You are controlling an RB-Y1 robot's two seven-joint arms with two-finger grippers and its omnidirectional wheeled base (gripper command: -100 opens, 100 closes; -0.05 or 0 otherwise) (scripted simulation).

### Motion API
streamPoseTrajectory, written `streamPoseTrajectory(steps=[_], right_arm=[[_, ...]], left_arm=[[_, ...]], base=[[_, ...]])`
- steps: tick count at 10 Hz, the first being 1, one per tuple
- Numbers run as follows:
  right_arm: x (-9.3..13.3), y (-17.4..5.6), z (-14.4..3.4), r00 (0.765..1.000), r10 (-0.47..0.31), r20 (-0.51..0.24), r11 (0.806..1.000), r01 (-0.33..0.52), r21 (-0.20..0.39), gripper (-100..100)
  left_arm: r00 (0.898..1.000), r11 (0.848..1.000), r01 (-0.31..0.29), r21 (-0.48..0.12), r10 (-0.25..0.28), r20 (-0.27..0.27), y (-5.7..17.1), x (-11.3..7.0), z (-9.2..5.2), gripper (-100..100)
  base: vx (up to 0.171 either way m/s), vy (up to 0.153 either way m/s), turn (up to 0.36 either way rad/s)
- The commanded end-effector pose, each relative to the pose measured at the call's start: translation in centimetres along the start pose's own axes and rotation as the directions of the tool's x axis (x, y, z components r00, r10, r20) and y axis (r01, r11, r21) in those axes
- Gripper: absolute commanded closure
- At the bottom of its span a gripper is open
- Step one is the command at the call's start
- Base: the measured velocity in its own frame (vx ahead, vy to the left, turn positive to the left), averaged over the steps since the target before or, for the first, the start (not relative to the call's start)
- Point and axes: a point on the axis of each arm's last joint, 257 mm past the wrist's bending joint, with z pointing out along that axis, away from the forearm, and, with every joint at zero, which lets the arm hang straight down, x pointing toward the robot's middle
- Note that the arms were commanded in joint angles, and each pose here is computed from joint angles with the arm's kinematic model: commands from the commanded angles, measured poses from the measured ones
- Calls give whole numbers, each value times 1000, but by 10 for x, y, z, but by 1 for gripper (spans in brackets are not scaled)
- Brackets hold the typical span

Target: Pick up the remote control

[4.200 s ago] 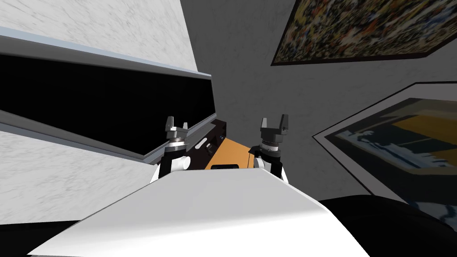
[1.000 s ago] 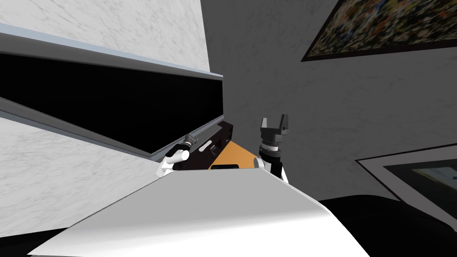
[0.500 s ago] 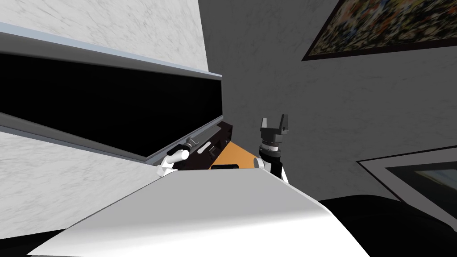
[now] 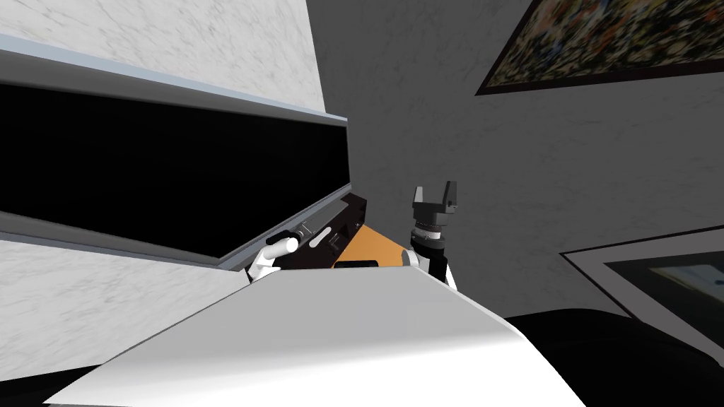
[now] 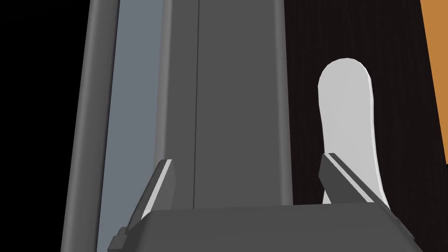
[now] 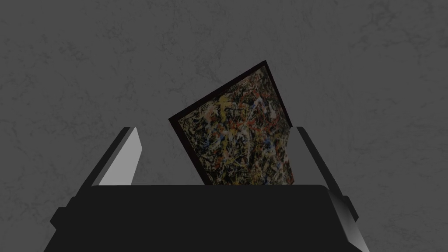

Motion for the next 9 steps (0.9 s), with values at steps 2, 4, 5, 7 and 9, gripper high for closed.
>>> streamPoseTrajectory(steps=[2, 4, 5, 7, 9], right_arm=[[0, 0, 0, 1000, 0, 0, 1000, 0, 0, 0], [0, 0, 0, 1000, 0, 0, 1000, 0, 0, 0], [0, 0, 0, 1000, 0, 0, 1000, 0, 0, 0], [0, 0, 0, 1000, 0, 0, 1000, 0, 0, 0], [0, 0, 0, 1000, 0, 0, 1000, 0, 0, 0]], left_arm=[[997, 994, 50, -98, -43, 67, 24, -27, 5, -100], [991, 984, 85, -158, -67, 115, 40, -44, 6, -100], [990, 982, 87, -169, -67, 122, 43, -46, 5, -100], [982, 967, 124, -221, -87, 170, 58, -62, 4, -100], [970, 950, 162, -268, -104, 219, 71, -78, 1, -100]], base=[[54, -17, -59], [48, -20, -66], [47, -11, -44], [56, -10, -68], [46, -17, -68]])
